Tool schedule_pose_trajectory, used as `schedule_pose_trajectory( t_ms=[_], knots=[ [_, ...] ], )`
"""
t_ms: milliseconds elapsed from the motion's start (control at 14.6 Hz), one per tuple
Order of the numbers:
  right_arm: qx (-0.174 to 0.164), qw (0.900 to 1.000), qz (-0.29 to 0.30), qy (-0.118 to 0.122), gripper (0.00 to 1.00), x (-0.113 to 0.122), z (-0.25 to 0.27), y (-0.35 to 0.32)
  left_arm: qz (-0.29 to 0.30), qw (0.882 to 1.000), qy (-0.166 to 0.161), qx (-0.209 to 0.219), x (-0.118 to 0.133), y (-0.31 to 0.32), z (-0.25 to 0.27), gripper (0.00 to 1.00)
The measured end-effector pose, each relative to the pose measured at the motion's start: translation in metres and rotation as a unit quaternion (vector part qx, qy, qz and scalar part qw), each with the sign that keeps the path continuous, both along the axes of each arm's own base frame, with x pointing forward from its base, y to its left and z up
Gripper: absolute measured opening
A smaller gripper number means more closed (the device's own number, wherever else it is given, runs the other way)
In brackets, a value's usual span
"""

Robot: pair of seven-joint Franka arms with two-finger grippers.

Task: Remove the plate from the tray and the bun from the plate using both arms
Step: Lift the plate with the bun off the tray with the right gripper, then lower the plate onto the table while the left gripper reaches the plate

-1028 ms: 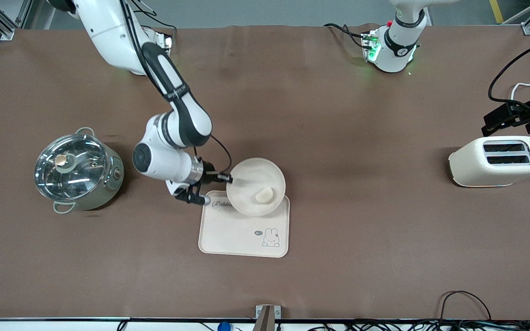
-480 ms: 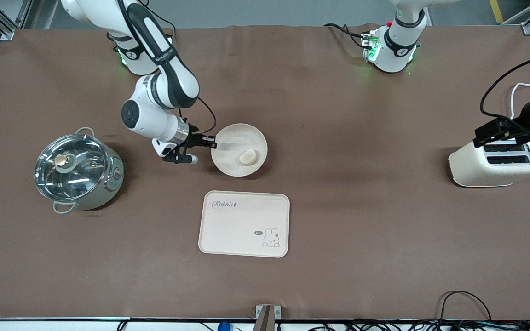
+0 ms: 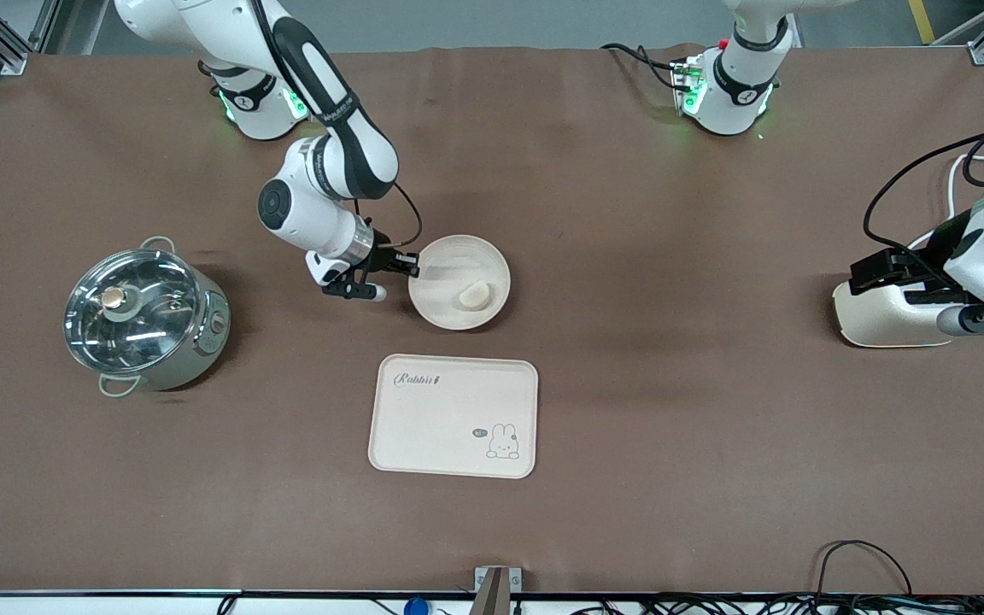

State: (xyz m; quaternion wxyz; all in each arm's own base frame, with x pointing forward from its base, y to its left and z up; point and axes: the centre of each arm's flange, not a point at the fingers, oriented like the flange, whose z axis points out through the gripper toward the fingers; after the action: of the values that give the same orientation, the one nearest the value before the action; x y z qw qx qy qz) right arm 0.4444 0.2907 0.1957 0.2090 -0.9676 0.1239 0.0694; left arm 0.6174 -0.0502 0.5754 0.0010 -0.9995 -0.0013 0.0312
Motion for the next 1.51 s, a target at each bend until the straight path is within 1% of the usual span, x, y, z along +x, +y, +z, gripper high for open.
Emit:
schedule_pose_trajectory(
  t_ms=[137,206,548,685,823,1165,1234,1302,1440,1508],
  knots=[
    [0.015,1.0,-0.018,0.001,0.04,0.007,-0.004,0.005,-0.009,1.0,-0.01,-0.019,0.004,-0.022,-0.004,1.0],
    [0.02,1.0,-0.017,-0.002,0.04,0.009,-0.006,0.006,-0.01,0.999,-0.008,-0.031,0.007,-0.037,-0.01,1.0],
    [0.018,1.0,-0.014,-0.002,0.04,0.014,-0.02,0.006,-0.02,0.999,0.008,-0.048,0.024,-0.085,-0.062,1.0],
    [0.017,1.0,-0.012,-0.002,0.04,0.015,-0.022,0.006,-0.003,0.998,0.01,-0.055,0.03,-0.105,-0.081,1.0],
    [0.017,1.0,-0.006,-0.004,0.04,0.015,-0.024,0.007,0.018,0.998,0.006,-0.057,0.03,-0.132,-0.09,1.0],
    [0.019,1.0,0.013,-0.013,0.04,0.014,-0.025,0.007,0.071,0.996,0.016,-0.05,0.016,-0.187,-0.1,1.0],
    [0.019,1.0,0.015,-0.013,0.09,0.014,-0.026,0.007,0.083,0.995,0.017,-0.05,0.016,-0.192,-0.105,1.0],
    [0.018,1.0,0.016,-0.012,0.17,0.014,-0.027,0.006,0.095,0.994,0.014,-0.051,0.018,-0.198,-0.111,1.0],
    [0.017,1.0,0.017,-0.01,0.36,0.014,-0.032,0.004,0.116,0.992,0.01,-0.054,0.018,-0.216,-0.124,1.0],
    [0.018,1.0,0.018,-0.01,0.47,0.014,-0.032,0.006,0.128,0.99,0.012,-0.053,0.016,-0.228,-0.13,1.0]
  ],
)
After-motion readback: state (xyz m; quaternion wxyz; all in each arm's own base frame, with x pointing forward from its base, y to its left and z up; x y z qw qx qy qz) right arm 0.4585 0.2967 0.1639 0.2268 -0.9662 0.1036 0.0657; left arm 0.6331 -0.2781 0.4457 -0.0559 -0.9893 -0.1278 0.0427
